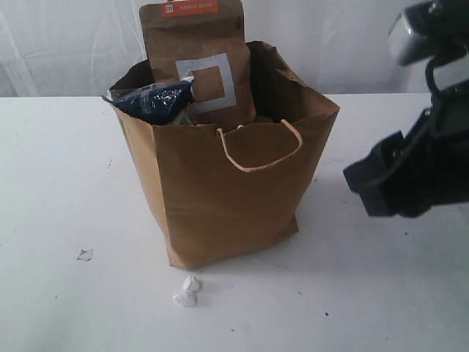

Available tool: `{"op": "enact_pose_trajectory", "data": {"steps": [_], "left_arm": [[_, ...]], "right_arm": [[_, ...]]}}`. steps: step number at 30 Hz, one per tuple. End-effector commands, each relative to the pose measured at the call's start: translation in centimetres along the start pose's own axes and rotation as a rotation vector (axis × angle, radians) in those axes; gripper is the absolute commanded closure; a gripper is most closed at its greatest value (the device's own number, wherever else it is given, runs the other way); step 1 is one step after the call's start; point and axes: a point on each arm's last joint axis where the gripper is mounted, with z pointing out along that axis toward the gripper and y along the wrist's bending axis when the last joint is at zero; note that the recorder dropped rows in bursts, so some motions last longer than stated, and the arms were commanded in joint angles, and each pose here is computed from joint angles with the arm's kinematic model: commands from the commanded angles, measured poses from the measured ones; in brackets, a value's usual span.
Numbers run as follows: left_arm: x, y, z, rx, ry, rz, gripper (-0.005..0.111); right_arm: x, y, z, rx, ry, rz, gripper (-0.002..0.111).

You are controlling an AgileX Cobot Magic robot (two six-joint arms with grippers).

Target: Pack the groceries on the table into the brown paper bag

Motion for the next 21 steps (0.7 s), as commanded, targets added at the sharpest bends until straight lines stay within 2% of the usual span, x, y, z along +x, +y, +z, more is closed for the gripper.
{"op": "enact_pose_trajectory", "data": {"steps": [1, 5, 9, 15, 21], "left_arm": [[0.1, 0.0, 0.0, -0.002, 0.000, 0.000, 0.107], [0.1, 0.0, 0.0, -0.002, 0.000, 0.000, 0.107], [0.1, 0.0, 0.0, -0.002, 0.000, 0.000, 0.107], [0.1, 0.0, 0.0, -0.002, 0.000, 0.000, 0.107], [0.1, 0.0, 0.0, -0.002, 0.000, 0.000, 0.107]], "right_arm": [[3.0, 0.1, 1.1, -0.009, 0.080, 0.025, 0.051], [5.6, 0.7, 2.8, -0.071, 0.169, 0.093, 0.051], [7.0, 1.0, 3.6, -0.095, 0.212, 0.095, 0.051], [7.9, 1.2, 4.5, -0.114, 0.266, 0.118, 0.051], [7.9, 2.4, 5.7, -0.163, 0.305, 0.066, 0.051]]}}
